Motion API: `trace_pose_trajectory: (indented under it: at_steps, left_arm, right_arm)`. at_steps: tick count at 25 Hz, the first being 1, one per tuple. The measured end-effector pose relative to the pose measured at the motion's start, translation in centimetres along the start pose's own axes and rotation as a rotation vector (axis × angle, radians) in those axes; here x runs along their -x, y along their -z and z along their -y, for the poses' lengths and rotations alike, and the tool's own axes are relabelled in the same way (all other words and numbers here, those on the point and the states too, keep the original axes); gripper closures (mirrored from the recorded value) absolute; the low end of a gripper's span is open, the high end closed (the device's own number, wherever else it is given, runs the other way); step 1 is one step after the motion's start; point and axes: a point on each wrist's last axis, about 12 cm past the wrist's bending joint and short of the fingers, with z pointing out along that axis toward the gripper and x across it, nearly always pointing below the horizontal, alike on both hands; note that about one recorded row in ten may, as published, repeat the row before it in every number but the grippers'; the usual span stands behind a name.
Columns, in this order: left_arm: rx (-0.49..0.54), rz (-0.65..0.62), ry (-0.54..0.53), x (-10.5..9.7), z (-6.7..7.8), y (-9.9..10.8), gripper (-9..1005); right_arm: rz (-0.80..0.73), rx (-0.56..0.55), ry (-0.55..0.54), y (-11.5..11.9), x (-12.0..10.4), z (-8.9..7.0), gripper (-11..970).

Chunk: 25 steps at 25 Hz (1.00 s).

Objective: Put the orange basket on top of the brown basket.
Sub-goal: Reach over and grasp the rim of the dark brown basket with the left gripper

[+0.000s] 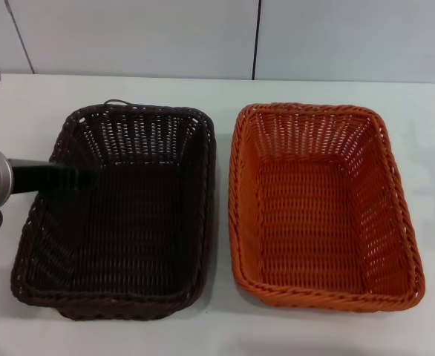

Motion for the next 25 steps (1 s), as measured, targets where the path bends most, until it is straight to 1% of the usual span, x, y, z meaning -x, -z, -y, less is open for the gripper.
trace_pose_trajectory:
  at_steps: [3, 6, 9, 12, 19, 20, 21, 25]
  left_arm:
    - [0.007, -0.016, 0.007, -0.5, -0.4, -0.6, 522]
    - [0.012, -0.011, 0.009, -0.4, -0.7, -0.7, 521]
    - [0.015, 0.004, 0.003, 0.0, -0.7, -0.4, 521]
    - [0.014, 0.046, -0.018, 0.8, -0.4, 0.5, 521]
    - [0.020, 0.060, -0.024, 1.1, -0.6, 0.8, 520]
    - [0.045, 0.060, -0.019, 1.0, -1.6, 0.8, 520]
    - [0.054, 0.058, -0.026, 1.0, -2.0, 0.8, 519]
    - [0.069, 0.071, -0.054, 1.2, -2.5, 0.7, 517]
  right_arm:
    - [0.002, 0.002, 0.000, -0.1, 0.0, 0.0, 181]
    - [0.002, 0.004, 0.001, -0.1, 0.1, -0.1, 181]
    - [0.003, 0.004, 0.003, -0.1, 0.1, -0.1, 181]
    - [0.006, 0.005, 0.002, -0.2, 0.2, -0.1, 181]
    - [0.009, 0.006, 0.000, -0.2, 0.3, -0.2, 181]
    - [0.009, 0.006, 0.000, -0.2, 0.3, -0.2, 181]
    - [0.009, 0.006, 0.000, -0.2, 0.3, -0.2, 181]
    - [0.012, 0.005, -0.005, -0.3, 0.4, -0.3, 181]
